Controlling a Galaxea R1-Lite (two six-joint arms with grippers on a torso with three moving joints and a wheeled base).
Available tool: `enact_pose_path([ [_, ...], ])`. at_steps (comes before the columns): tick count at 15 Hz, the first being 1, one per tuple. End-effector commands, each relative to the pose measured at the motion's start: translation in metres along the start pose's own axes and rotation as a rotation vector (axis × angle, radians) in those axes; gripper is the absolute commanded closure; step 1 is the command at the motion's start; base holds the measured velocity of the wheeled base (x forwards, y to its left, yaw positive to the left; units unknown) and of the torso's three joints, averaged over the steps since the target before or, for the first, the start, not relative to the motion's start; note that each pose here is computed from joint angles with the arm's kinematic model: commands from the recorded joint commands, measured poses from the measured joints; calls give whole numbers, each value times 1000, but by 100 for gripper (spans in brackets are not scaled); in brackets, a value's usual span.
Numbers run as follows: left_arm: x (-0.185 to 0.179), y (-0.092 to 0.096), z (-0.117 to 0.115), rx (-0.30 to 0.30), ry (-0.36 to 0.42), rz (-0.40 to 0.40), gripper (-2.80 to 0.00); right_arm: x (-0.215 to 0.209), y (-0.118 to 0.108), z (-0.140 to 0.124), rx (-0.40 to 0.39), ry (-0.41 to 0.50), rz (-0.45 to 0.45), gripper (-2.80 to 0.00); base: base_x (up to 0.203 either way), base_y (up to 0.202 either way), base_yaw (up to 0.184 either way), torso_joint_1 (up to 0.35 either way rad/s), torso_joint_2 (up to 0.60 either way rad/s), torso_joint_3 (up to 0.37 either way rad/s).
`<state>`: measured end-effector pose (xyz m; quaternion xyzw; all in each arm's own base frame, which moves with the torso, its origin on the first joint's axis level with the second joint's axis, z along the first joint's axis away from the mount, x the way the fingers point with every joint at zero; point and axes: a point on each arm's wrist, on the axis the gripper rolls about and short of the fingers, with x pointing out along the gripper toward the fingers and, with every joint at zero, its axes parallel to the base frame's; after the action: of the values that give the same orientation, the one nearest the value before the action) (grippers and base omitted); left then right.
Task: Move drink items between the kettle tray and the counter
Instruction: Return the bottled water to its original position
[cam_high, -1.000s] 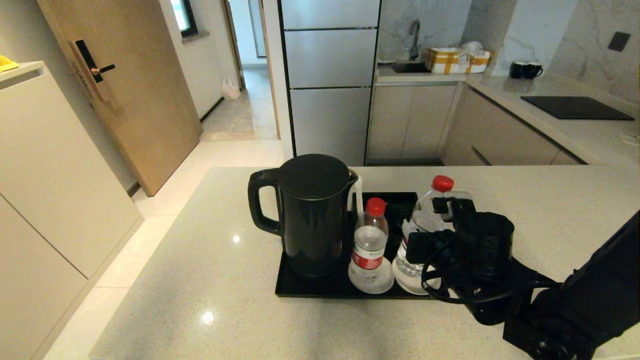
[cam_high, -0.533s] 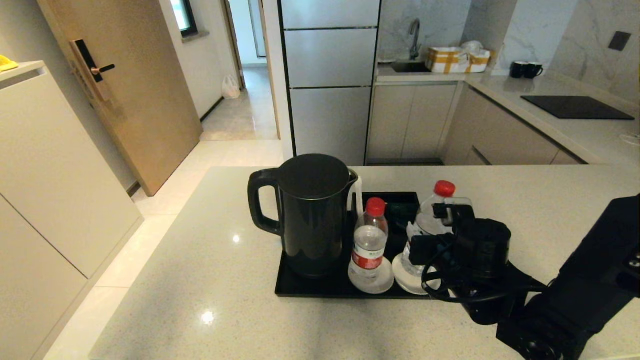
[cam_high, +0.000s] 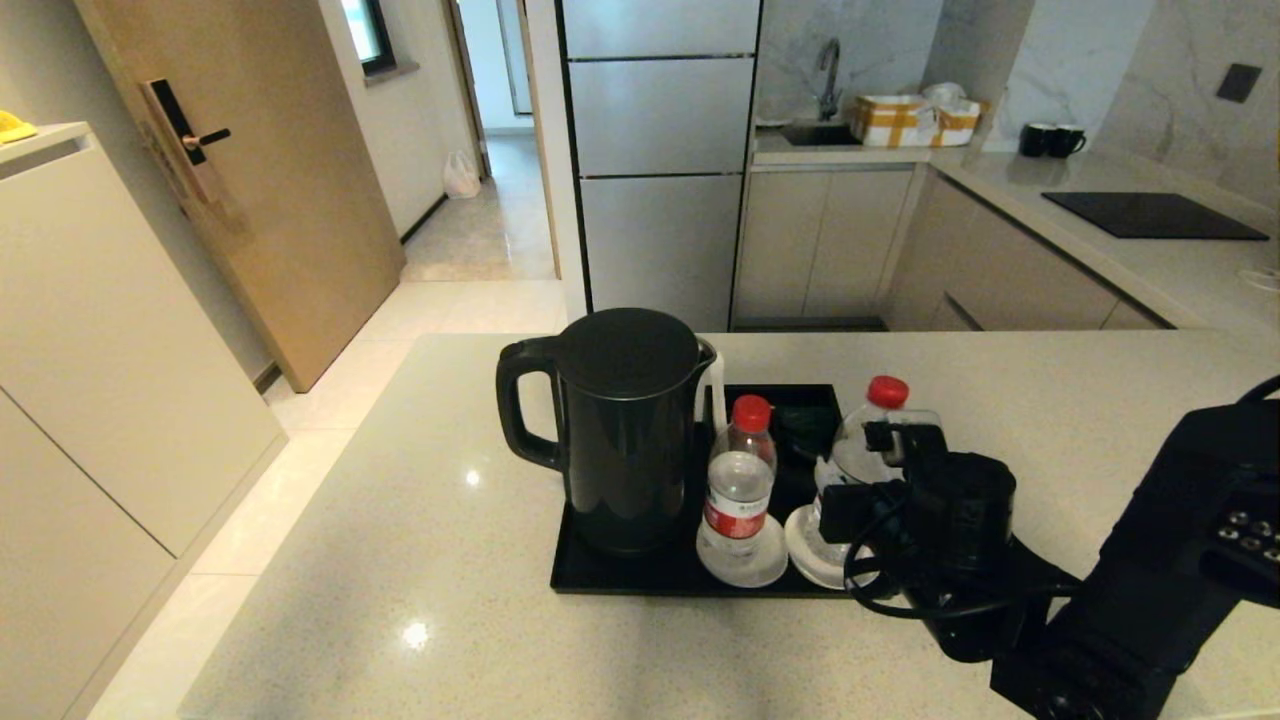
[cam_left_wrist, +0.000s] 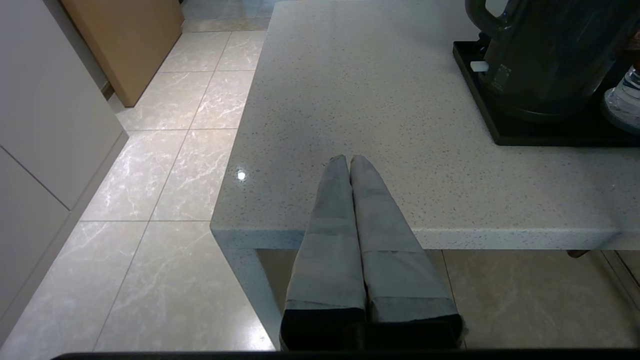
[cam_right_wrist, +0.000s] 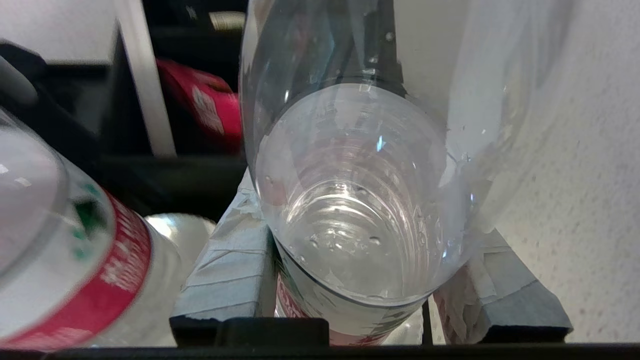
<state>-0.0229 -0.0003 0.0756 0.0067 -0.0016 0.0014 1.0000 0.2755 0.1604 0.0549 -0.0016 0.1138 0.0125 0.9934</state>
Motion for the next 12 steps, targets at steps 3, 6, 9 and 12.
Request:
enact_pose_path([
  [3, 0, 0, 0, 0, 2, 0, 0, -2, 9, -20, -17, 16, 22, 0, 0, 0, 0, 0, 0, 0],
  [6, 0, 0, 0, 0, 2, 0, 0, -2, 12, -29, -21, 19, 24, 0, 0, 0, 0, 0, 0, 0],
  [9, 0, 0, 0, 0, 2, 0, 0, -3, 11, -29, -22, 15, 24, 0, 0, 0, 0, 0, 0, 0],
  [12, 0, 0, 0, 0, 2, 2, 0, -2, 11, -31, -26, 21, 17, 0, 0, 0, 0, 0, 0, 0],
])
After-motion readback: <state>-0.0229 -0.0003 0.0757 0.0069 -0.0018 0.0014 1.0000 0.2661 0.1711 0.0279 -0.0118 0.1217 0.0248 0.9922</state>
